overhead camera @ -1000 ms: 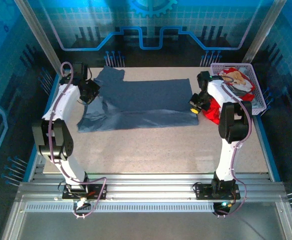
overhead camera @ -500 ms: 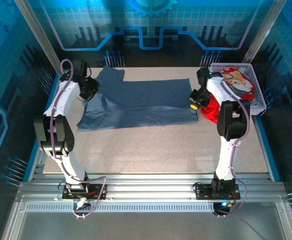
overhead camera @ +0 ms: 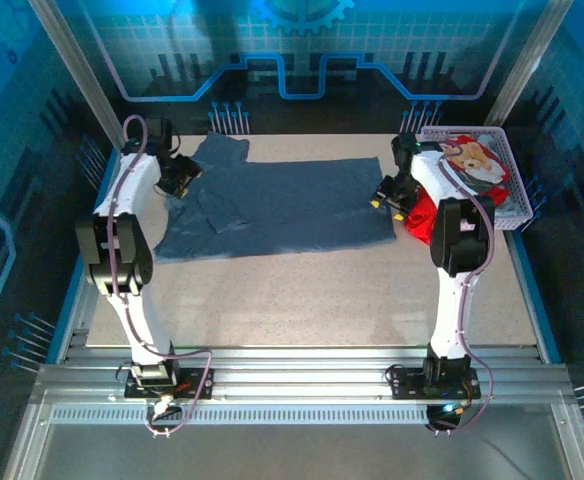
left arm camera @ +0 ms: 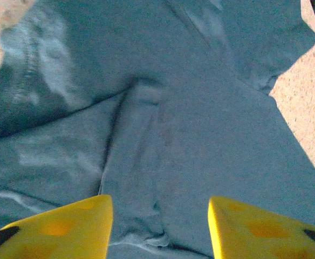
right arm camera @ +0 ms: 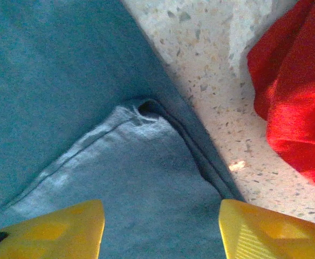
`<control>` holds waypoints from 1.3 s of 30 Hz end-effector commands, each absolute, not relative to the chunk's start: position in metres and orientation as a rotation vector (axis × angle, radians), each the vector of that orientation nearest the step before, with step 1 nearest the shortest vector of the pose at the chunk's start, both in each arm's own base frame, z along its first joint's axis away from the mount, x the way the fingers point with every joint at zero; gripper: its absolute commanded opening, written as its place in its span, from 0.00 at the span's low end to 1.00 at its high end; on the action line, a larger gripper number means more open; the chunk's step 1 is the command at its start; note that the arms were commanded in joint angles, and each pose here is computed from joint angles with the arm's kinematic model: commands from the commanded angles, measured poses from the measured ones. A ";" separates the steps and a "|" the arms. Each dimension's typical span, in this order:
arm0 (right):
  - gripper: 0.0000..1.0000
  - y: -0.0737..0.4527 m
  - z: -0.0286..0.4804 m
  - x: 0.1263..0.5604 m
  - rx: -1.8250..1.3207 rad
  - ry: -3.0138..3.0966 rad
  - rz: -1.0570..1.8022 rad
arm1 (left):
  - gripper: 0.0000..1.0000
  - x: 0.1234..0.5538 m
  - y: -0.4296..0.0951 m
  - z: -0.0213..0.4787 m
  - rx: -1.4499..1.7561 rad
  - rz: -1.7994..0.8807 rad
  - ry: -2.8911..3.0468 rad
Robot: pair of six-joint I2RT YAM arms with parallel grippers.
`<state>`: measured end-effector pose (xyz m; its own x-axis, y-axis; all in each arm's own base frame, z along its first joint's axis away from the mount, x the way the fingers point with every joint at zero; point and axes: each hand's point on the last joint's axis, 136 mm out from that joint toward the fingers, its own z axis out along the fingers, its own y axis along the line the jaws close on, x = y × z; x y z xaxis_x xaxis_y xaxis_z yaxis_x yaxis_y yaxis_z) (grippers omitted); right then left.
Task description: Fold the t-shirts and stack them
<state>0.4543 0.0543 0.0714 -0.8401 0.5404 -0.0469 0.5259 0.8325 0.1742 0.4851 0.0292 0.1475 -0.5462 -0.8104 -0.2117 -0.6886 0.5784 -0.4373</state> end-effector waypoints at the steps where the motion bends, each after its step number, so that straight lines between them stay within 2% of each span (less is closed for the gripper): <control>1: 0.61 0.044 0.124 0.451 0.745 2.816 0.251 | 0.53 0.446 0.049 0.177 -1.265 -0.371 2.373; 4: 0.58 0.044 0.125 0.424 0.740 2.826 0.271 | 0.47 0.406 0.042 0.161 -1.347 -0.372 2.398; 8: 0.53 0.050 0.109 0.383 0.758 2.857 0.351 | 0.39 0.349 0.029 0.116 -1.536 -0.412 2.441; 12: 0.56 0.047 0.084 0.351 0.852 2.889 0.406 | 0.42 0.303 0.039 0.079 -1.799 -0.419 2.400; 14: 0.56 0.044 0.071 0.342 0.926 2.883 0.464 | 0.45 0.293 0.049 0.071 -1.880 -0.449 2.342; 18: 0.56 0.040 0.059 0.336 1.027 2.840 0.534 | 0.47 0.293 0.065 0.056 -1.936 -0.508 2.259; 27: 0.55 0.033 0.046 0.338 1.160 2.801 0.562 | 0.46 0.305 0.095 0.032 -1.912 -0.439 2.253; 34: 0.52 0.041 0.049 0.354 1.154 2.786 0.571 | 0.31 0.318 0.100 0.020 -1.896 -0.447 2.269; 39: 0.49 0.045 0.041 0.365 1.159 2.809 0.510 | 0.15 0.323 0.107 0.018 -1.884 -0.414 2.275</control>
<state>0.3553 0.0413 0.0445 -0.7225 0.6877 0.0716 0.6643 0.6618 0.3474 0.3106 0.0952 0.0152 -0.1837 -0.9791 0.0876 -0.9449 0.1513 -0.2902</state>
